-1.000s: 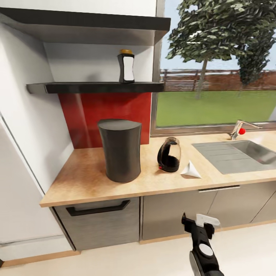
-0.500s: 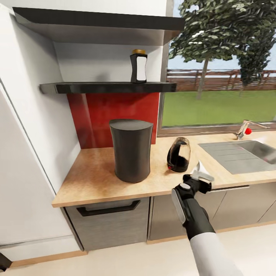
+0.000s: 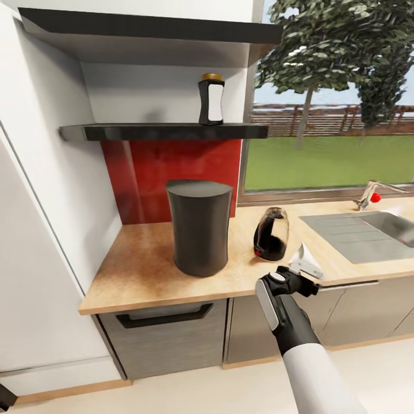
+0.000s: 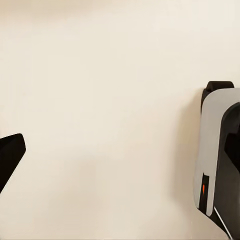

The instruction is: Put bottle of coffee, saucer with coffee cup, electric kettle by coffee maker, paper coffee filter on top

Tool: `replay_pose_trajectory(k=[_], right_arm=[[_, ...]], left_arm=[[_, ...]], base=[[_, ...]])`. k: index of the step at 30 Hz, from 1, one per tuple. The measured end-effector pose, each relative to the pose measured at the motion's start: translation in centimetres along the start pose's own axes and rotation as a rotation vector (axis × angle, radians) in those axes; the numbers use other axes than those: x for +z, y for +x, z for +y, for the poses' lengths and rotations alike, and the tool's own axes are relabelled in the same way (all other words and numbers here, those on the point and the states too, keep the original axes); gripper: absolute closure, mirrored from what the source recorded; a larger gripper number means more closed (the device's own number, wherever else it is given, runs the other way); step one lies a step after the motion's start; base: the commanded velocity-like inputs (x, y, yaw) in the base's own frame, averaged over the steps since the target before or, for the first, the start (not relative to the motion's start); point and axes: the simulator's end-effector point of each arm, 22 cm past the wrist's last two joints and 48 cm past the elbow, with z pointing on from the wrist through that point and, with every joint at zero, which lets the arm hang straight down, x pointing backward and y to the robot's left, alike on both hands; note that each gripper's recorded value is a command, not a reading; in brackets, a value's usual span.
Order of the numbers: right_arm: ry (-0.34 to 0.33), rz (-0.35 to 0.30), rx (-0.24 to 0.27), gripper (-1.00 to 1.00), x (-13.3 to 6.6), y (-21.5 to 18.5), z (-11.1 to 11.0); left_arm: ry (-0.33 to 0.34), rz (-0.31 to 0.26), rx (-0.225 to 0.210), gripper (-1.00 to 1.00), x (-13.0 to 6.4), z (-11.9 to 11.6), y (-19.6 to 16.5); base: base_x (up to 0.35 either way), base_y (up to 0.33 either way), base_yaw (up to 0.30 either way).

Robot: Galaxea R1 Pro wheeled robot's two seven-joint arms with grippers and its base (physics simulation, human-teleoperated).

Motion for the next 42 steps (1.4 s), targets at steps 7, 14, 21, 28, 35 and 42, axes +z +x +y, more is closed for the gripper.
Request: replay_pose_trajectory(k=[7,14,21,28,35,42], right_arm=[[0.004,0.016,-0.022,-1.0,0.2,1.0,0.1],[0.011,0.044,-0.062,-1.0,0.6,2.9,0.0],[0.012,0.045,-0.065,-1.0,0.6,3.0,0.1],[0.016,0.05,-0.071,-1.0,0.7,3.3,-0.1],[0.039,0.11,-0.148,-1.0,1.5,7.1,-0.7],[0.042,0.111,-0.152,-1.0,1.6,7.3,-0.8]], left_arm=[[-0.003,0.019,0.001,-1.0,-0.1,0.0,1.0],[0.001,0.079,0.017,-1.0,-0.8,-0.1,5.6],[0.01,0.191,0.045,-1.0,-2.7,-0.4,13.8],[0.014,0.225,0.054,-1.0,-3.5,-0.4,16.4],[0.015,0.237,0.054,-1.0,-3.7,-0.5,16.9],[0.015,0.251,0.054,-1.0,-4.0,-0.5,17.6]], base=[[0.108,0.096,0.0],[0.157,0.101,0.0],[0.06,0.02,0.0],[0.3,0.001,0.0],[0.121,0.0,0.0],[0.243,-0.046,0.0]])
